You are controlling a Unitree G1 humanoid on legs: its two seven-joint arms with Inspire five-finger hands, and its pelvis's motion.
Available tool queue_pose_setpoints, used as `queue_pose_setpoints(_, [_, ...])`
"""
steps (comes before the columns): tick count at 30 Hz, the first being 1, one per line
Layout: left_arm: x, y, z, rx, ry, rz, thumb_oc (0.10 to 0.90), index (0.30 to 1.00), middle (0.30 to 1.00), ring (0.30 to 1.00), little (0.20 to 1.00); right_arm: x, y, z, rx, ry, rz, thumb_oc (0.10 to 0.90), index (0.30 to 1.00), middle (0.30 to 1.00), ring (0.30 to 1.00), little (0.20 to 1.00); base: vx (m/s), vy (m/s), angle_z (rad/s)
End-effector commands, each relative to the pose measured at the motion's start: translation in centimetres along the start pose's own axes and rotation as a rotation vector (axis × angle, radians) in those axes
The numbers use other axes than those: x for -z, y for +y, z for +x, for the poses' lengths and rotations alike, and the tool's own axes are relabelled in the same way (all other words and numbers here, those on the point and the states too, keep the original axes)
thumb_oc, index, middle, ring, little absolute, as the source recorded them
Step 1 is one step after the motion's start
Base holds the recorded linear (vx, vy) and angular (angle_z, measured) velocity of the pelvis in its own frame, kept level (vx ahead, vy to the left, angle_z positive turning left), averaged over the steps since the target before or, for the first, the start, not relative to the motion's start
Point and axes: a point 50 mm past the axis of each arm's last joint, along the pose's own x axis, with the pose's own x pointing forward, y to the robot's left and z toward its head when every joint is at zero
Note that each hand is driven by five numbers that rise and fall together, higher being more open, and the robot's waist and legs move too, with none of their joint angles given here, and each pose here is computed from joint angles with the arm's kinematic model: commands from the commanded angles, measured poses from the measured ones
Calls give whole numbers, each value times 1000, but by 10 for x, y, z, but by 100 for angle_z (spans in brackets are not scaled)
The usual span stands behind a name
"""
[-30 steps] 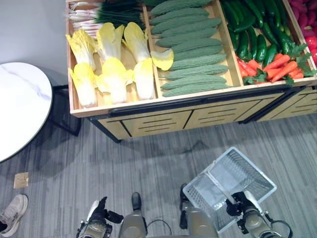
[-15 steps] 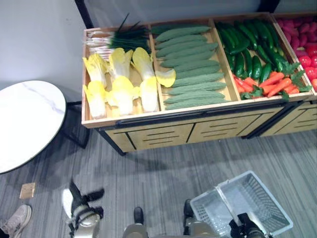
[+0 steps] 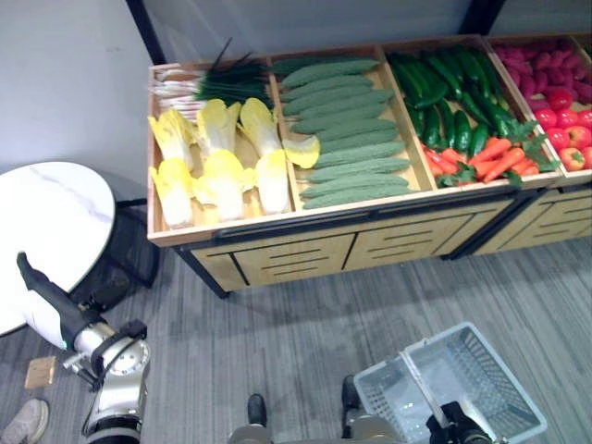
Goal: Get the vegetables into the basket
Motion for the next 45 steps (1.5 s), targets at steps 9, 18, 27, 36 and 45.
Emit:
queue_pose_setpoints(9, [-146, -22, 66, -74, -514, -146, 900, 1000, 1000, 1000, 1000, -29, -4, 5, -28, -146, -123, 400, 300, 300, 300, 300, -22, 17, -19])
queue_pose_setpoints(18, [-154, -41, 79, -71, -436, -141, 900, 1000, 1000, 1000, 1000, -44, -8, 7, -12, -201, -152, 400, 300, 300, 300, 300, -14, 16, -19])
queue_pose_setpoints(27, [-160, -53, 81, -83, -357, -217, 900, 1000, 1000, 1000, 1000, -62, -11, 9, 14, -256, -137, 400, 300, 300, 300, 300, -1, 4, -3])
queue_pose_setpoints(36, [-150, -52, 92, -143, -217, -232, 900, 1000, 1000, 1000, 1000, -68, -13, 10, 22, -276, -146, 400, 300, 300, 300, 300, 4, -9, -5])
queue_pose_setpoints(45, [-106, -64, 105, -27, 80, -63, 900, 1000, 1000, 1000, 1000, -69, -20, 13, 35, -254, -150, 400, 300, 300, 300, 300, 1, -3, -3])
